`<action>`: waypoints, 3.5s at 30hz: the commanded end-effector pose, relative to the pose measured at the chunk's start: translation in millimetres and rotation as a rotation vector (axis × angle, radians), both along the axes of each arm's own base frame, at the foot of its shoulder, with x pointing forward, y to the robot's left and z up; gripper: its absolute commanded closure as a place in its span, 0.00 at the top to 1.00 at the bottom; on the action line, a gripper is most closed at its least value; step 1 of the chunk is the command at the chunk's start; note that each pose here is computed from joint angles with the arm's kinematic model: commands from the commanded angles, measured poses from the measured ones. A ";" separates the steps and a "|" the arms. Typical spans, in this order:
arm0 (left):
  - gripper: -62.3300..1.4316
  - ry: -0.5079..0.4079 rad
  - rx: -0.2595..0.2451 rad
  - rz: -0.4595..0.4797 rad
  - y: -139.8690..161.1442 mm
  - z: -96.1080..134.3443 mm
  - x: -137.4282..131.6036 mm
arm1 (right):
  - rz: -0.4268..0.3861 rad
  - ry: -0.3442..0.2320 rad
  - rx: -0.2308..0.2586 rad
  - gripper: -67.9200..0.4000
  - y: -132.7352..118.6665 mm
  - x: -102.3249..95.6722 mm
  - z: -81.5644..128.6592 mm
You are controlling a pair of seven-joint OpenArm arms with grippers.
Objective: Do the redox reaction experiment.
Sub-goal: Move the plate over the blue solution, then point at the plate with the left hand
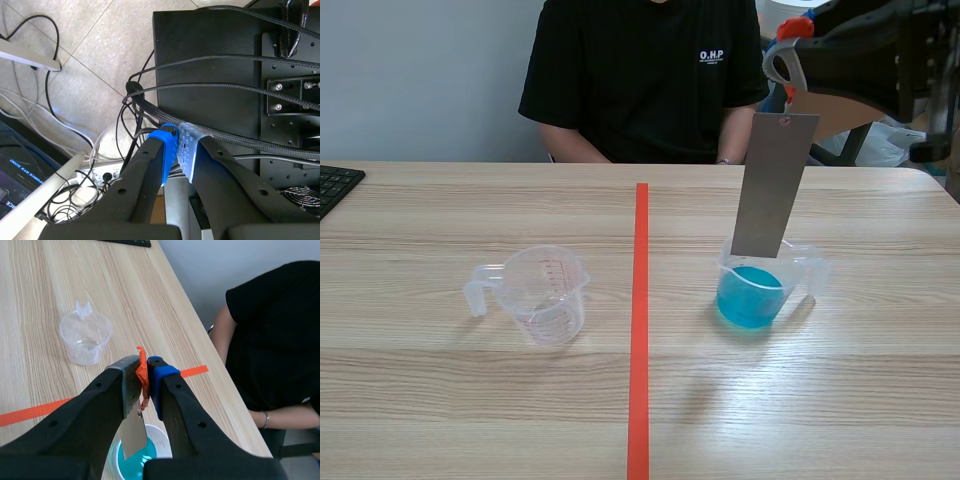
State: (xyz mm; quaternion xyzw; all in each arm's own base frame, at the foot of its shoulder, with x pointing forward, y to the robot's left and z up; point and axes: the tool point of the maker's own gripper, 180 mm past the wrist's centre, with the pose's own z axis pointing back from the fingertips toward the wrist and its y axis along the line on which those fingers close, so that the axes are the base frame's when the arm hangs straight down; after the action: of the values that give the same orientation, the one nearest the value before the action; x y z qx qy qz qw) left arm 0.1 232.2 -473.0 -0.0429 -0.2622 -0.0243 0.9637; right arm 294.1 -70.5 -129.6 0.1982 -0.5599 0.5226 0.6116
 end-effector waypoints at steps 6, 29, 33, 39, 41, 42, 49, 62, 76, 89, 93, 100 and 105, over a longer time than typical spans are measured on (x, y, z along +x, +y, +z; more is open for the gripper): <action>0.08 -0.018 -0.003 -0.003 0.2 3.2 4.7 | -0.049 -0.014 0.052 0.03 -15.1 15.6 8.0; 0.08 -0.018 -0.003 -0.003 0.2 3.2 4.7 | -0.045 -0.002 0.079 0.03 -22.4 19.0 6.3; 0.08 -0.018 -0.003 -0.003 0.2 3.3 4.8 | -0.045 -0.002 0.079 0.03 -22.4 19.0 6.3; 0.08 -0.016 0.011 0.004 11.7 7.3 1.8 | -0.045 -0.003 0.079 0.03 -22.6 19.2 6.6; 0.08 -0.027 0.012 0.015 20.1 12.4 1.4 | -0.047 -0.007 0.080 0.03 -23.3 19.7 7.8; 0.08 -0.037 0.015 0.016 24.7 15.7 2.0 | -0.048 -0.008 0.080 0.03 -23.6 19.9 8.3; 0.08 -0.142 0.053 -0.039 56.8 44.1 26.1 | -0.053 -0.016 0.073 0.03 -25.1 20.9 9.1; 0.08 -0.400 0.030 -0.313 63.7 114.2 141.9 | -0.053 -0.015 0.073 0.03 -25.1 20.9 9.0; 0.08 -0.662 -0.124 -0.693 -33.1 180.8 242.7 | -0.049 -0.020 0.083 0.03 -24.4 20.5 10.8; 0.08 -0.811 -0.201 -0.894 -143.0 214.7 304.2 | -0.048 -0.021 0.086 0.03 -24.1 20.4 11.5; 0.08 -0.816 -0.210 -0.992 -186.1 212.0 305.6 | -0.048 -0.022 0.086 0.03 -24.1 20.4 11.5; 0.08 -0.832 -0.237 -1.090 -245.6 207.7 301.0 | -0.046 -0.023 0.090 0.03 -23.8 20.3 12.2; 0.08 -0.816 -0.231 -1.073 -264.2 193.7 307.2 | -0.047 -0.023 0.089 0.03 -23.9 20.3 12.1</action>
State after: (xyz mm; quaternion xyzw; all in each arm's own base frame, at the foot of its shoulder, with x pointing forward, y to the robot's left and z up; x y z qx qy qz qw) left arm 302.8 -33.1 -283.7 -0.2567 -0.5400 -0.4897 0.6346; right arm 310.5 -91.8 -134.9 0.2120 -0.5744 0.4868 0.6230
